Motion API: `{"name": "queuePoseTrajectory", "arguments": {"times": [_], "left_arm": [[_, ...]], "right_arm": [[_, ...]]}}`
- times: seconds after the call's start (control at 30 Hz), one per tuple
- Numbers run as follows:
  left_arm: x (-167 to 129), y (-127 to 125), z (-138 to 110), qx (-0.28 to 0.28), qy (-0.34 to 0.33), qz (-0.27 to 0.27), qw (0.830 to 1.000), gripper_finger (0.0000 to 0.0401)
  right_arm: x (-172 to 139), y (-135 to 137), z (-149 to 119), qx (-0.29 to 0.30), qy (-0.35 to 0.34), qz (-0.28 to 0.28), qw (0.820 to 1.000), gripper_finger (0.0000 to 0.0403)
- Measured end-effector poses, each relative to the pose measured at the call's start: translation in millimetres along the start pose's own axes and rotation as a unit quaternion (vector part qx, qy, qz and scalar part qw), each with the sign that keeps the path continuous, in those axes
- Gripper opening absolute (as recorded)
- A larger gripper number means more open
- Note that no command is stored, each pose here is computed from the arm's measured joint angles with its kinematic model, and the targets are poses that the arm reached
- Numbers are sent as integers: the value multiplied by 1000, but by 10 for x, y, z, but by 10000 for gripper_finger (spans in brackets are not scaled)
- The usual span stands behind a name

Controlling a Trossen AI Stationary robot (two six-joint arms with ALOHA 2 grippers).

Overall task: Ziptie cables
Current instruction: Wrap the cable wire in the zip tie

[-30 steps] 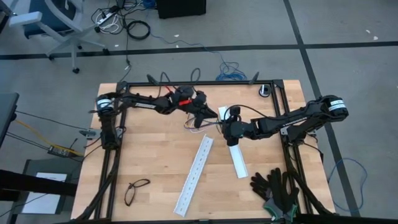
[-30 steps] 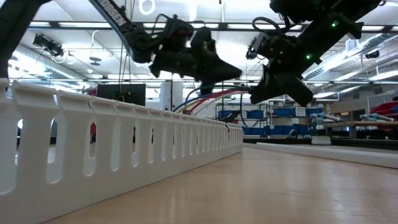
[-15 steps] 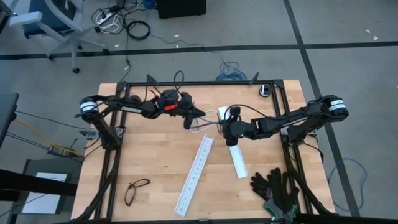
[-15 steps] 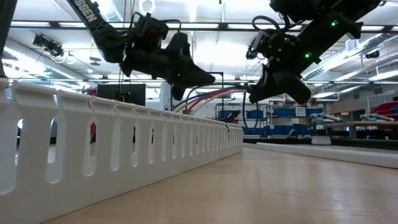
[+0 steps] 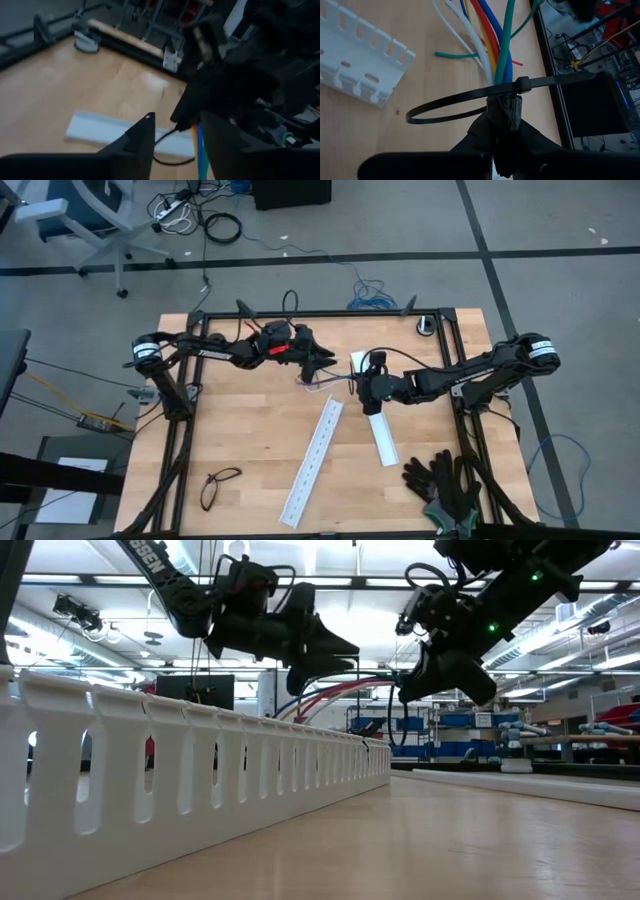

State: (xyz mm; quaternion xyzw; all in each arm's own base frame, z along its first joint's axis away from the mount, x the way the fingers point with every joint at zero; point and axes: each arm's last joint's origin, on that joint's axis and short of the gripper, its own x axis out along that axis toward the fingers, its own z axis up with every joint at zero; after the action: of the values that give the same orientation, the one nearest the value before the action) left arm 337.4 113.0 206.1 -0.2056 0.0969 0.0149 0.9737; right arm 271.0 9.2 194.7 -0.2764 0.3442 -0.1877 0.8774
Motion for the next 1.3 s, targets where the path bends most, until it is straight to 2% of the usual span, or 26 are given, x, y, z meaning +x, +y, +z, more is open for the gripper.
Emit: {"name": "queuePoseTrajectory", "arguments": {"times": [0.1, 0.27, 0.47, 0.6, 0.8, 1.0, 1.17, 1.3], "left_arm": [[4, -5, -5, -4, 1, 1, 1000, 154], [47, 15, -44, -21, -6, 6, 1000, 157], [173, 39, -129, -38, -18, -35, 999, 157], [277, 19, -86, -34, -23, -56, 998, 157], [371, 19, -4, -30, -32, -60, 997, 153], [374, 20, -16, -31, -24, -64, 997, 113], [376, 27, -34, -9, -16, -61, 998, 25], [377, 26, -34, 3, -16, -61, 998, 2]], "right_arm": [[0, -10, 26, 3, -11, -4, 1000, 17], [7, -44, 95, 3, -52, 5, 999, 17], [63, -144, 105, 7, -69, 0, 998, 17], [108, -214, 85, 11, -72, 3, 997, 17], [138, -255, 63, 15, -70, 6, 997, 17], [149, -269, 52, 16, -66, 4, 998, 17], [150, -270, 55, 17, -68, 3, 998, 17], [152, -269, 44, 24, -60, -1, 998, 17]]}}
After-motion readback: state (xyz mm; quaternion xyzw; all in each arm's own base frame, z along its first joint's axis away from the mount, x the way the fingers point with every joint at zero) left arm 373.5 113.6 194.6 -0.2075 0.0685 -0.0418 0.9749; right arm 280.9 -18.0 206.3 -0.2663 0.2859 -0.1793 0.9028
